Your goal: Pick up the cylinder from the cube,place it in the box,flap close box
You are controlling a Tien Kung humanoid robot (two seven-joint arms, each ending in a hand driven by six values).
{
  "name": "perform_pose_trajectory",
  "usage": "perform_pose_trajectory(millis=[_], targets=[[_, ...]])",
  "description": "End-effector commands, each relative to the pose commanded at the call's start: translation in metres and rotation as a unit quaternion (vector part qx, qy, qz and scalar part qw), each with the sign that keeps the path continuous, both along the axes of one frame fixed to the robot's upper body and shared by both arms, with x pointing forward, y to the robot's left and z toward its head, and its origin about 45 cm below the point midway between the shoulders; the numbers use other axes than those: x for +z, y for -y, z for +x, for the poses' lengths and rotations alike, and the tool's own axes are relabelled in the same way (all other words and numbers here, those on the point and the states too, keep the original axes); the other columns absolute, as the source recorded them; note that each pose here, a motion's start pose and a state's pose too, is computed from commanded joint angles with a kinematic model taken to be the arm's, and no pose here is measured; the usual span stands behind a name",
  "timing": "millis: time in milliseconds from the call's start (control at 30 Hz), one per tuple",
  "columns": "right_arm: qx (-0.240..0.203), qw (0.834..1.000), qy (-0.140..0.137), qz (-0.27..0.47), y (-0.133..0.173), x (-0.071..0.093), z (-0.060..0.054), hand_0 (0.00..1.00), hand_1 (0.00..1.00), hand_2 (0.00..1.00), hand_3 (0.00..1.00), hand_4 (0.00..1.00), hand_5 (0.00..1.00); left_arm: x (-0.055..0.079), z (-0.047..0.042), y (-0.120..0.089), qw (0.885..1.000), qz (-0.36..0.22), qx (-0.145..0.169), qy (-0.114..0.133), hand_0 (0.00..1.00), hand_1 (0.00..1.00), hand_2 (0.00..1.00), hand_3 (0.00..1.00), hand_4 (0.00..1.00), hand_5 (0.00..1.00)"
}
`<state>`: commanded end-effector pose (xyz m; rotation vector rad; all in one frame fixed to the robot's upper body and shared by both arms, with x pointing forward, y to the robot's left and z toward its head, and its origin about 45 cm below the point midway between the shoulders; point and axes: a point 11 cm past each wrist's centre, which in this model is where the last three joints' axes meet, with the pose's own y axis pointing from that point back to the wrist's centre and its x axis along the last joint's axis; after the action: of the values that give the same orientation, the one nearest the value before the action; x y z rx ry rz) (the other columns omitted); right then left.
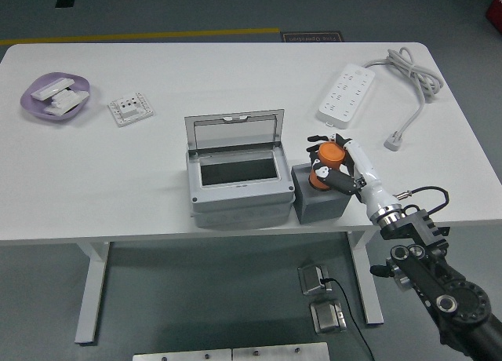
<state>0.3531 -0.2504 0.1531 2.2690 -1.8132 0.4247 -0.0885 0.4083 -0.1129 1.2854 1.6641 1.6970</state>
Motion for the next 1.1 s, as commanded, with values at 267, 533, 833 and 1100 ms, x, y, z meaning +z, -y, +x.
perform_pose_trajectory(millis=[267,533,833,1100], targets=[[0.001,1.000,0.024,-0.014,-0.002,0.017,0.008,0.590,0.586,0.583,0.659,0.002,0.002,0.000,-0.0008,0.000,1.000,0.001,0.001,0.000,0.822,0.811,0.777,0.838,0.725,0.477],[0.051,0.994,0.066,-0.071,-0.037,0.048,0.010,0.588,0.591,0.582,0.655,0.002,0.002,0.000,-0.0028,0.000,1.000,0.003,0.003,-0.003,0.822,0.811,0.777,0.838,0.725,0.477],[0.131,0.972,0.090,-0.173,-0.088,0.066,0.008,0.173,0.254,0.394,0.382,0.002,0.002,0.001,-0.0030,-0.002,1.000,0.006,0.002,-0.004,0.822,0.811,0.777,0.838,0.725,0.477],[0.194,0.934,0.113,-0.279,-0.124,0.075,0.017,0.124,0.212,0.347,0.299,0.002,0.002,0.001,-0.0006,-0.004,1.000,0.010,0.001,-0.002,0.822,0.811,0.777,0.838,0.725,0.477]])
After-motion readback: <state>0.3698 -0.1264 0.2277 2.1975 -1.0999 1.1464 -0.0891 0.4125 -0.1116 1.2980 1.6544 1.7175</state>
